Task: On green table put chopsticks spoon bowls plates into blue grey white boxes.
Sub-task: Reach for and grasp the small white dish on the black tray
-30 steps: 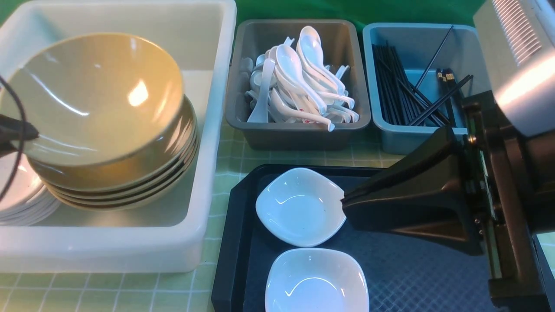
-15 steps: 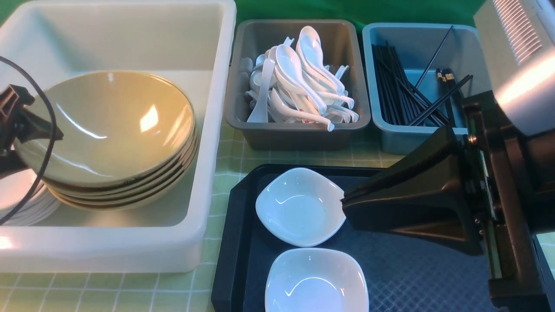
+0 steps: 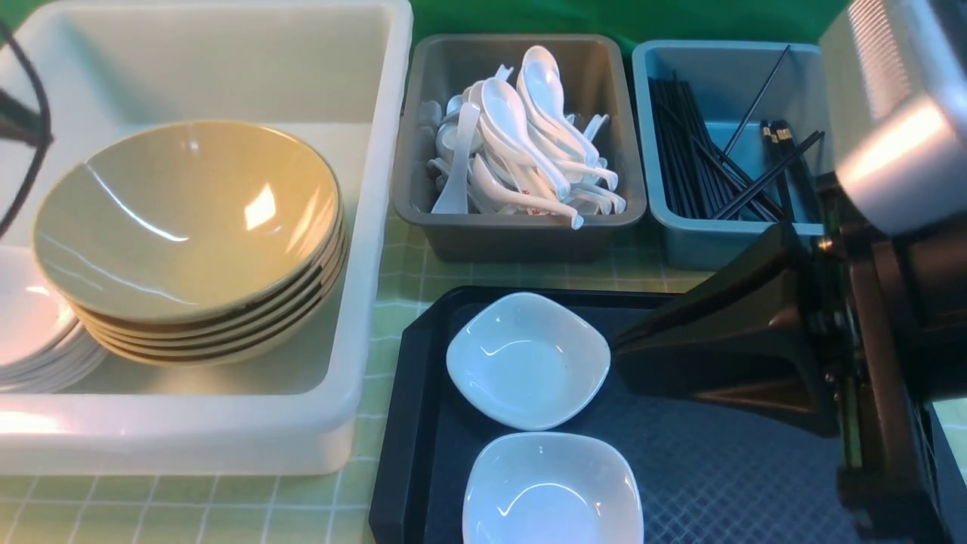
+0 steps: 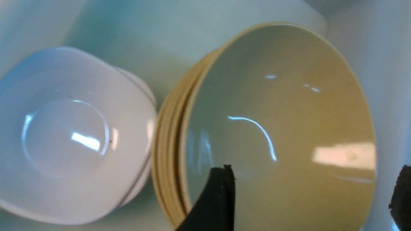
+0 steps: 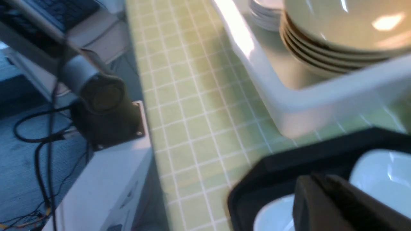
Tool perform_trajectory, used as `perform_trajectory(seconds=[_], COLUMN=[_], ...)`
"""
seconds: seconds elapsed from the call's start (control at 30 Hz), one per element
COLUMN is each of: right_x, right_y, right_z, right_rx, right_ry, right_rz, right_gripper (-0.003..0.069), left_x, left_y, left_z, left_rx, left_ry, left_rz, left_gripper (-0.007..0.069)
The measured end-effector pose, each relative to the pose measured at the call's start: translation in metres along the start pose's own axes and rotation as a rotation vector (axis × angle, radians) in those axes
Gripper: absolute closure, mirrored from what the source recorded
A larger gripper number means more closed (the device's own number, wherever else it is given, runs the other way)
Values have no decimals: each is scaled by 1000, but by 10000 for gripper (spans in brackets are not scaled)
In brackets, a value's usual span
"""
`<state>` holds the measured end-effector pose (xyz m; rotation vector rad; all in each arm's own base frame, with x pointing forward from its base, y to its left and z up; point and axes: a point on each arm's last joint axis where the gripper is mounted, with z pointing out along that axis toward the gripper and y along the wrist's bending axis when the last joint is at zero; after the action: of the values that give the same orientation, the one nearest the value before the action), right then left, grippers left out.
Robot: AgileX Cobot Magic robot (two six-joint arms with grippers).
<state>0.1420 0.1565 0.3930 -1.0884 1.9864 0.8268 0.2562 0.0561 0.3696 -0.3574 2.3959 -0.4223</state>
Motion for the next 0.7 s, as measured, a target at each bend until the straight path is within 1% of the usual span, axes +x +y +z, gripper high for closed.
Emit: perform_trajectory(seconds=[0.1,0.13,0.17,0.23,0.27,0.3,0.33,0.43,0.47,0.57,0.63,0.67,0.7], right_x=[4,4,8,12,13,19,23,44,48,66,74,74,78], right_y=[-17,-18,-30,-41,-43,-55,-61,-84,-89,-106,-117,-118,-128], right_z=[-1,-1,1,5,5,12,16,37,42,64,80,81,91], right_rx=[72,74,95,111,116,130,138,177,186,208,217,218,237], right_ry=[31,38,76,112,116,142,150,177,182,232,254,254,240], right_rz=[100,109,174,231,242,311,363,531,560,661,717,721,758], right_gripper=[610,610,605,601,600,596,593,573,564,520,470,465,424], left_x=[19,22,39,60,62,78,89,121,129,158,174,176,182], left_y=[-49,-56,-80,-101,-103,-113,-119,-131,-133,-140,-142,-142,-143], left_z=[-6,-6,-9,-11,-12,-12,-11,-5,-3,6,11,12,14], left_rx=[151,174,257,338,345,388,413,479,494,536,552,554,559], left_ry=[46,53,85,131,135,169,193,240,255,315,355,360,371], left_rz=[223,248,369,462,473,525,554,634,653,710,743,749,764], left_gripper=[-32,-31,-17,2,4,34,48,107,120,165,196,199,218])
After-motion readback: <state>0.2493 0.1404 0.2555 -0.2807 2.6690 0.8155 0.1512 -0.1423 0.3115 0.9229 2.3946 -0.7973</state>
